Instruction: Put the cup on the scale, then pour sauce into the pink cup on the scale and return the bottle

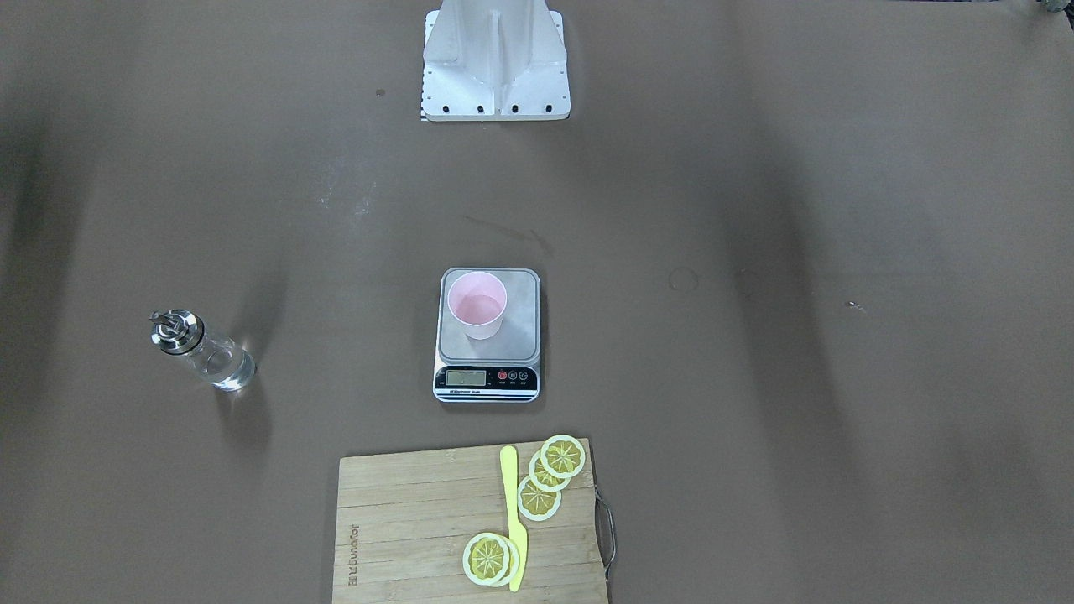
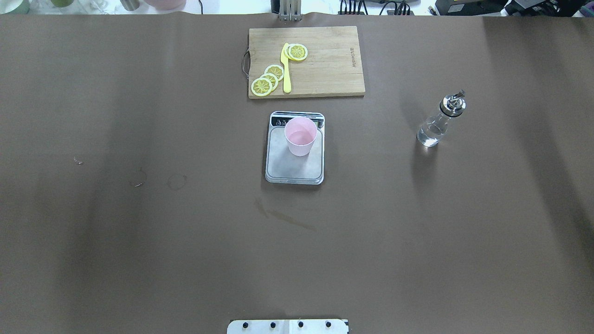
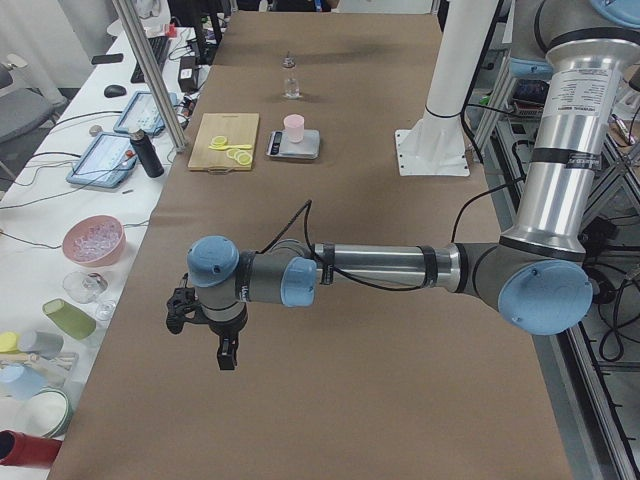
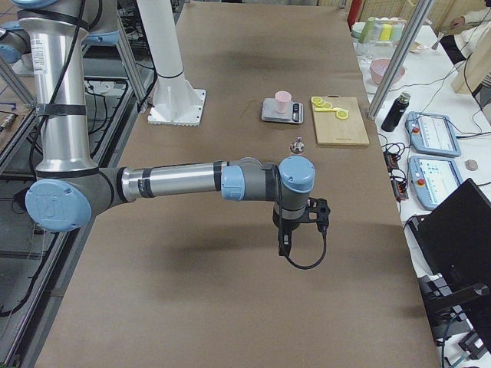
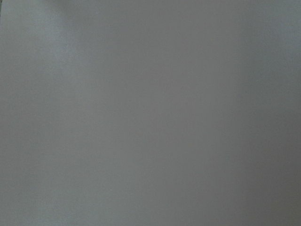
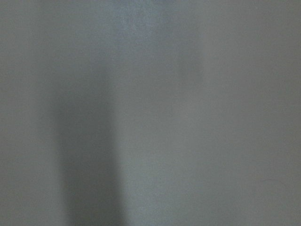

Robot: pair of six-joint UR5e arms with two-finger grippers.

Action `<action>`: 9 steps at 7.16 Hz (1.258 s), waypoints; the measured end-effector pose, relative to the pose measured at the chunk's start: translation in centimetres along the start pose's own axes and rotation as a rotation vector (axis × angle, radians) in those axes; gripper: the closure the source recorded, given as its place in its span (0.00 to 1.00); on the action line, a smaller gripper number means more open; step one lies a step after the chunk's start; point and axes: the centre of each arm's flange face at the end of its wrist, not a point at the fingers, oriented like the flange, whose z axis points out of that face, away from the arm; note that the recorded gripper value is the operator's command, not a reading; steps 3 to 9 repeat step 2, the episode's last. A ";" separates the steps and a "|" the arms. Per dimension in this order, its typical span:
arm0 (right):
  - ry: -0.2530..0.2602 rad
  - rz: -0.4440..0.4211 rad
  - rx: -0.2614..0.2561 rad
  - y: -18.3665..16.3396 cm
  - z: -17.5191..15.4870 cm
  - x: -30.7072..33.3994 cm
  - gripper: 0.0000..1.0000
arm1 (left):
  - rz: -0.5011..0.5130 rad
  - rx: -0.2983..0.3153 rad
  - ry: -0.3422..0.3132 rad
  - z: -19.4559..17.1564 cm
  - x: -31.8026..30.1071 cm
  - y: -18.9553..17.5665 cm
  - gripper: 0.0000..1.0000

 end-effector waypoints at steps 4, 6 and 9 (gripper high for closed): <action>-0.001 0.000 0.001 0.0 0.0 -0.1 0.00 | -0.002 -0.003 -0.003 0.2 -0.1 0.0 0.01; -0.001 0.000 0.001 0.0 0.0 -0.1 0.00 | -0.002 -0.003 -0.003 0.2 -0.1 0.0 0.01; -0.001 0.000 0.001 0.0 0.0 -0.1 0.00 | -0.002 -0.003 -0.003 0.2 -0.1 0.0 0.01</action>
